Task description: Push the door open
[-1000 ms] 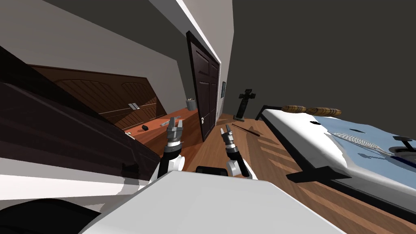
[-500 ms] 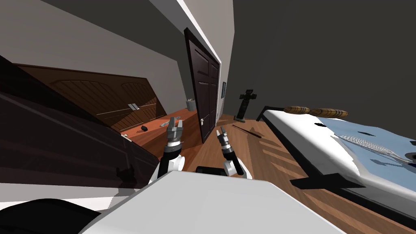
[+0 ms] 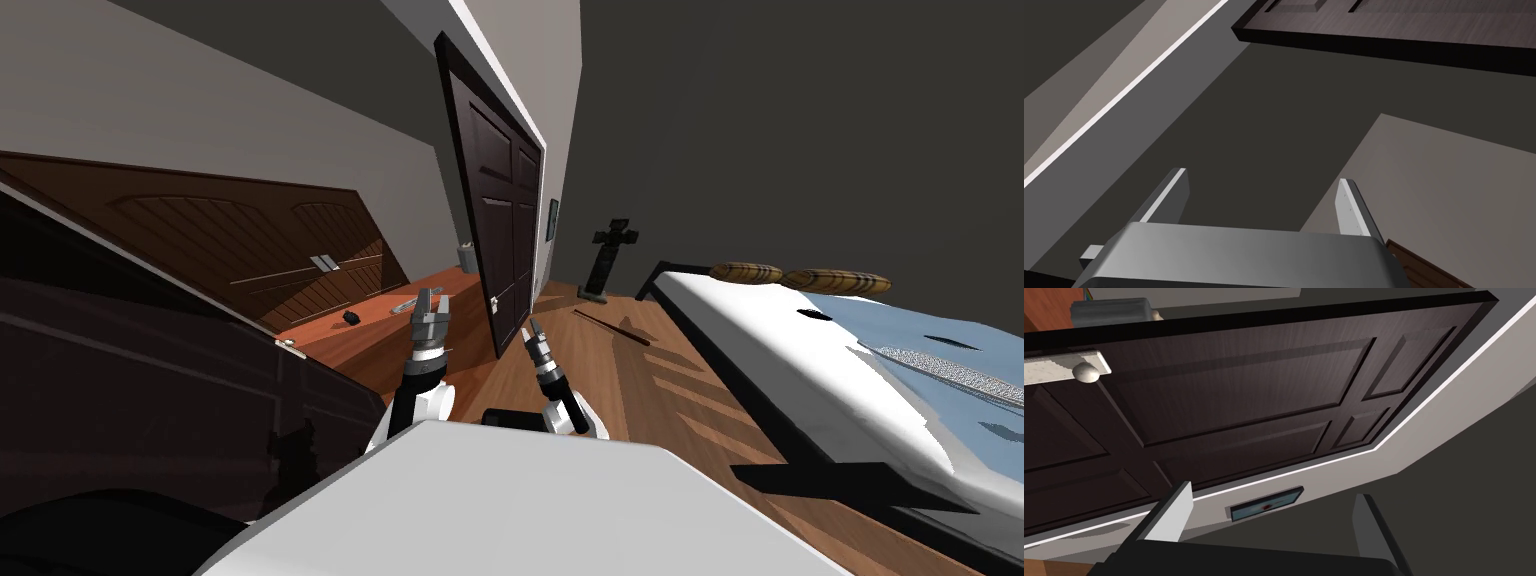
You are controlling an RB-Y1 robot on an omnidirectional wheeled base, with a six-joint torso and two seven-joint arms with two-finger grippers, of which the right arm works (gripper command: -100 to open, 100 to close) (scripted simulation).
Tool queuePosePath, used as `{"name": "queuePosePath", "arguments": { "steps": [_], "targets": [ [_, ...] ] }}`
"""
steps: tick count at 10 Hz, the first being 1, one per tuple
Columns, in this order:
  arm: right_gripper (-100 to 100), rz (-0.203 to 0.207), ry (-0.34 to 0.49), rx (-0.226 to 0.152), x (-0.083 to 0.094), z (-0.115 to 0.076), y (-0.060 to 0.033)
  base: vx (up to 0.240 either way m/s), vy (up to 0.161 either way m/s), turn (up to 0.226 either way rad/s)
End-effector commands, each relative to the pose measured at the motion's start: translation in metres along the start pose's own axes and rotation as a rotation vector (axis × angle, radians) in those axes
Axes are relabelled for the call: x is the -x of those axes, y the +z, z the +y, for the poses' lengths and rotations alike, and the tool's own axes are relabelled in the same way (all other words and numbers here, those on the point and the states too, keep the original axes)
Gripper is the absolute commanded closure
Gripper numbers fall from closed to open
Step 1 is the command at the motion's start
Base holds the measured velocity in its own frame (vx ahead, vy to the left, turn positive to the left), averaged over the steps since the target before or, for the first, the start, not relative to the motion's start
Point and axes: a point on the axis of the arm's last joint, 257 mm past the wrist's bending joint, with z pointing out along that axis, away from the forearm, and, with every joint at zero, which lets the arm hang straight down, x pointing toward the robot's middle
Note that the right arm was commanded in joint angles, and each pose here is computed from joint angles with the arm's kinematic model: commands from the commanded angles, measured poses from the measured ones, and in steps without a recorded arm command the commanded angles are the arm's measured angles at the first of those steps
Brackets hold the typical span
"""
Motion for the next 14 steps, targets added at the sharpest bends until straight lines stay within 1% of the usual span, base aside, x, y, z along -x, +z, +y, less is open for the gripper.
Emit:
{"name": "queuePosePath", "arguments": {
  "steps": [1, 5, 6, 11, 12, 14],
  "targets": [
    [-100, 0.011, 0.004, -0.009, -0.006, -0.008, -0.001, 0.068, -0.013, 0.006],
    [-100, 0.065, 0.021, -0.049, -0.029, -0.032, -0.0054, 0.075, -0.016, 0.011],
    [-100, 0.092, 0.028, -0.07, -0.041, -0.043, -0.0086, 0.13, -0.022, 0.025],
    [-100, 0.16, 0.041, -0.12, -0.069, -0.071, -0.0188, 0.116, -0.034, 0.014],
    [-100, 0.188, 0.045, -0.14, -0.08, -0.081, -0.0239, 0.127, -0.02, 0.024],
    [-100, 0.215, 0.047, -0.16, -0.089, -0.091, -0.0292, 0.123, -0.026, 0.014]
  ]
}}
